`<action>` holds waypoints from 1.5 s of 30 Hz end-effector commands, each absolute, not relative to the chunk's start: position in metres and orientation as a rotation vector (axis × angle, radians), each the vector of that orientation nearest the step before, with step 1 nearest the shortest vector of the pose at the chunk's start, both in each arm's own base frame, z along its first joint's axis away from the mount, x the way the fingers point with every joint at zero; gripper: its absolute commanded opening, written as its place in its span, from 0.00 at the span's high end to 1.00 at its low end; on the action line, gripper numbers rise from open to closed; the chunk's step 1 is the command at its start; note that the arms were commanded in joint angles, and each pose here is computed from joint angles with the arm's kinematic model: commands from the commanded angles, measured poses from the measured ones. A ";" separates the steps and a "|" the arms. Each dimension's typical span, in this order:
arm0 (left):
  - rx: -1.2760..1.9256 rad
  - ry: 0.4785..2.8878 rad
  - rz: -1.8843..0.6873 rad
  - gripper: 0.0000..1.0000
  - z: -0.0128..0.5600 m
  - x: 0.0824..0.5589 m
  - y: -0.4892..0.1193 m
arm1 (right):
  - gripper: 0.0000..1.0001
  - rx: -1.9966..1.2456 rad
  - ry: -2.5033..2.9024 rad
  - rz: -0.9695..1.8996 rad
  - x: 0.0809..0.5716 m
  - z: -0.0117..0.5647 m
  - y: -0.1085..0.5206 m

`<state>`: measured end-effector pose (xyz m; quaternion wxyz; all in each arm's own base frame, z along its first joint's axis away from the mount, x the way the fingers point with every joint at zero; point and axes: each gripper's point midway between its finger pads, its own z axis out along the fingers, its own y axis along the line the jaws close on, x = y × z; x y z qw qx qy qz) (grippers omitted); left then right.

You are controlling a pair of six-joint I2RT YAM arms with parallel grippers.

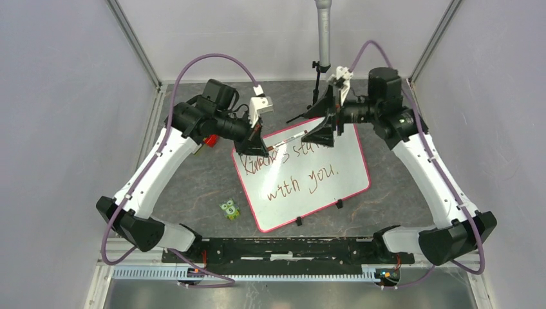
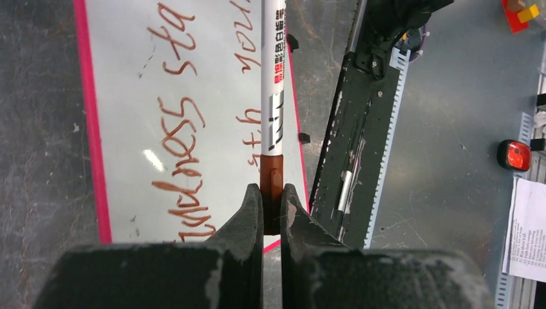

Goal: Write a sentence on the whiteboard
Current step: Put down the whiteboard marker at the center of the board.

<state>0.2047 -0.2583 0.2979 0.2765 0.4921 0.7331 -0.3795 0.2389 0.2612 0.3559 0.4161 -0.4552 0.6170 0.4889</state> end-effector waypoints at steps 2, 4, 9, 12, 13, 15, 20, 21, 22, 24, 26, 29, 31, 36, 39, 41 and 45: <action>1.256 1.906 -1.005 0.98 0.314 0.208 -0.237 | 0.02 -1.071 1.480 1.095 0.270 0.403 0.232; 1.199 1.925 -0.972 0.98 0.313 0.218 -0.223 | 0.02 -1.038 1.477 1.063 0.278 0.408 0.220; 0.952 2.008 -0.871 0.98 0.304 0.252 -0.159 | 0.02 -0.980 1.536 1.000 0.293 0.393 0.191; 0.808 2.080 -0.779 0.98 0.288 0.265 -0.108 | 0.02 -0.950 1.589 0.944 0.299 0.375 0.171; 0.785 2.105 -0.755 0.98 0.279 0.264 -0.094 | 0.02 -0.936 1.608 0.931 0.300 0.369 0.163; 0.733 2.157 -0.716 0.98 0.262 0.263 -0.067 | 0.02 -0.929 1.634 0.917 0.300 0.358 0.153; 0.674 2.311 -0.625 0.98 0.205 0.251 -0.013 | 0.02 -0.894 1.725 0.856 0.305 0.328 0.126; 0.695 2.348 -0.581 0.98 0.188 0.248 -0.004 | 0.02 -0.888 1.741 0.849 0.305 0.322 0.122; 0.704 2.387 -0.531 0.98 0.173 0.246 0.004 | 0.02 -0.883 1.752 0.845 0.305 0.318 0.118; 0.744 2.433 -0.460 0.98 0.146 0.240 0.015 | 0.02 -0.855 1.779 0.841 0.305 0.308 0.110; 0.739 2.475 -0.442 0.97 0.125 0.236 0.019 | 0.02 -0.834 1.799 0.829 0.306 0.301 0.103; 0.705 2.521 -0.457 0.95 0.103 0.235 0.021 | 0.02 -0.822 1.821 0.818 0.305 0.292 0.097; 0.681 2.552 -0.459 0.94 0.089 0.237 0.023 | 0.02 -0.823 1.829 0.803 0.304 0.287 0.095; 0.677 2.618 -0.397 0.90 0.050 0.238 0.029 | 0.02 -0.801 1.847 0.781 0.304 0.275 0.090; 0.690 2.659 -0.362 0.89 0.034 0.237 0.033 | 0.02 -0.797 1.858 0.774 0.304 0.271 0.088; 0.698 2.674 -0.343 0.88 0.027 0.236 0.036 | 0.02 -0.797 1.863 0.775 0.304 0.269 0.087; 0.712 2.691 -0.359 0.81 0.020 0.232 0.034 | 0.02 -0.792 1.877 0.769 0.305 0.263 0.086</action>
